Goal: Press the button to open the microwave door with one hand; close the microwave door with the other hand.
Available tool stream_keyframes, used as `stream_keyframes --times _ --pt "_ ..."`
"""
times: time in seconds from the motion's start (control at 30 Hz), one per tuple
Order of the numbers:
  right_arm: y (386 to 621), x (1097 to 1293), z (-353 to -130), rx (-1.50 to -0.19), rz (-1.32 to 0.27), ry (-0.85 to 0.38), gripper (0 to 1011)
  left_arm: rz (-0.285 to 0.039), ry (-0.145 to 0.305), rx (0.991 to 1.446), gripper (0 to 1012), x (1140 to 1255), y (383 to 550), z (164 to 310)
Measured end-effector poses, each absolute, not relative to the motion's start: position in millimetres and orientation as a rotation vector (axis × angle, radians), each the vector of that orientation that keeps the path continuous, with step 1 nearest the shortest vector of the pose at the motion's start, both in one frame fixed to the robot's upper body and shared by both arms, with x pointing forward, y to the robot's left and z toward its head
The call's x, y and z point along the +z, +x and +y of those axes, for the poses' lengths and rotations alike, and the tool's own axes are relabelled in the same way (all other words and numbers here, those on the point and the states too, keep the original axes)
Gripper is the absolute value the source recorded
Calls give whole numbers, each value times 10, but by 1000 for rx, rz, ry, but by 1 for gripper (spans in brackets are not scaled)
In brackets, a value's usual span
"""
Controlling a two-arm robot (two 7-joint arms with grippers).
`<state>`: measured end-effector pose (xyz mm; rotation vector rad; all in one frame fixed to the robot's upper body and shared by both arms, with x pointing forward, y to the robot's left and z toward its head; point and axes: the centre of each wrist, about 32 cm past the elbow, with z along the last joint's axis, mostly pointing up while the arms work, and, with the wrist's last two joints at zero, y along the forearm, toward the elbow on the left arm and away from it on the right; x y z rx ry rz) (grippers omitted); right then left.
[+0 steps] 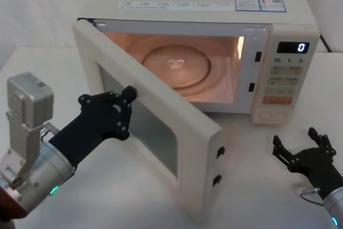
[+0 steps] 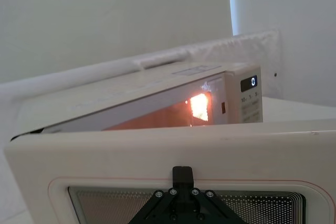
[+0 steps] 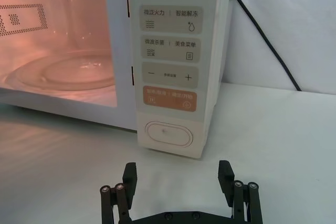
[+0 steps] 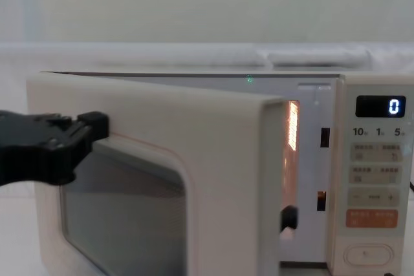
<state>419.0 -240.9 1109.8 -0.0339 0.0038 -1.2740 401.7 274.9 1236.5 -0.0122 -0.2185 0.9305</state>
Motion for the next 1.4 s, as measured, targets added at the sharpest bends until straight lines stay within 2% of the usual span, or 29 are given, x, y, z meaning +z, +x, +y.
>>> stream_keyframes --times 0.5,1.07,1.4 --pt "4190 11098 -2409 -1274 4 -34 1002 -231 -17 919 0 12391 4237 2516" --pt "4190 11098 -2409 -1274 4 -34 1002 -209 -40 955 0 12389 4569 2289" --pt "4190 11098 -2409 -1274 4 -34 1002 -204 -36 961 0 12383 4720 2195"
